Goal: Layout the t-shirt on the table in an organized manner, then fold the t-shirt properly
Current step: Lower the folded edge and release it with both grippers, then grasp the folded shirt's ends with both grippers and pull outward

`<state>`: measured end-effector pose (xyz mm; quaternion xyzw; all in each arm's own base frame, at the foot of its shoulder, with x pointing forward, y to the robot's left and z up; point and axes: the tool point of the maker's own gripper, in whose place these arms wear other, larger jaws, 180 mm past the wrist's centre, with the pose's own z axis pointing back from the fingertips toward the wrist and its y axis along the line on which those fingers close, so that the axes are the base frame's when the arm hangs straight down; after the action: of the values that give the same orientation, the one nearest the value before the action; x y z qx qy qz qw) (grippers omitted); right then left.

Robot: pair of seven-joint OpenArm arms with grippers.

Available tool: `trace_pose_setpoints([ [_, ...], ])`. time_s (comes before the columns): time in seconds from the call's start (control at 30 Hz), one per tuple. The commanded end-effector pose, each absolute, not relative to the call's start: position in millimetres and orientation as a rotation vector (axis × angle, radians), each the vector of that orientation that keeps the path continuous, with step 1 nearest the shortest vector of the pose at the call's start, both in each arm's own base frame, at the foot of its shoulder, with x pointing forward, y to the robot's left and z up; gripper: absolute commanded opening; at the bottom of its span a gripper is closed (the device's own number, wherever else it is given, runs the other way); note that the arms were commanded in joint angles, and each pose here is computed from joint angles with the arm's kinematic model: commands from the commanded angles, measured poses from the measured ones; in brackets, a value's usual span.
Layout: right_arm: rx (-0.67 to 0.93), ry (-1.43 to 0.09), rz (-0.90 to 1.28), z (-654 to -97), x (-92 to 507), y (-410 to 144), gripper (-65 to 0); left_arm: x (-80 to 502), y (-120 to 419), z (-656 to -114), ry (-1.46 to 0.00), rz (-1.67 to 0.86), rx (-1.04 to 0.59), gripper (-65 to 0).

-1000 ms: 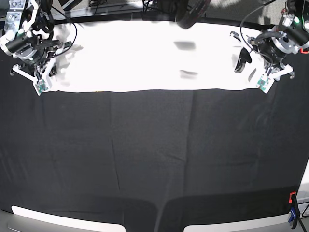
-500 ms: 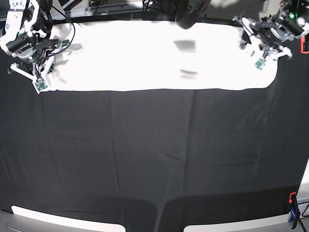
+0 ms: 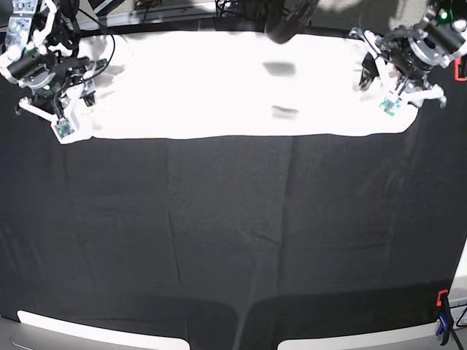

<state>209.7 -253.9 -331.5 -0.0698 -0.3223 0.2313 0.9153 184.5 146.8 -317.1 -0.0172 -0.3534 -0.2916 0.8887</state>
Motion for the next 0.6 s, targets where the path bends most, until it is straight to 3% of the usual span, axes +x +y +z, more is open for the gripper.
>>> trace_pose_setpoints([
  [0.0,-0.14,-0.778,0.496,-305,224,-249,-38.0,193,143,-304,-0.804,-0.619,-0.041,-40.7],
  [0.1,-0.02,-0.935,0.472,-274,235,-227,-38.1,201,139,-299,-0.872,-0.613,-0.063,-40.7],
  [0.23,0.22,-1.029,0.43,-259,236,-189,-38.1,214,152,-314,-0.854,-0.587,-0.039,-40.7],
  [0.4,0.37,-1.017,0.428,-271,229,-144,-38.1,230,182,-349,-0.778,-0.515,-0.005,-40.7],
  [0.57,0.379,-0.922,0.505,-304,219,-102,-38.1,225,202,-380,-0.683,-0.459,0.001,-40.7],
])
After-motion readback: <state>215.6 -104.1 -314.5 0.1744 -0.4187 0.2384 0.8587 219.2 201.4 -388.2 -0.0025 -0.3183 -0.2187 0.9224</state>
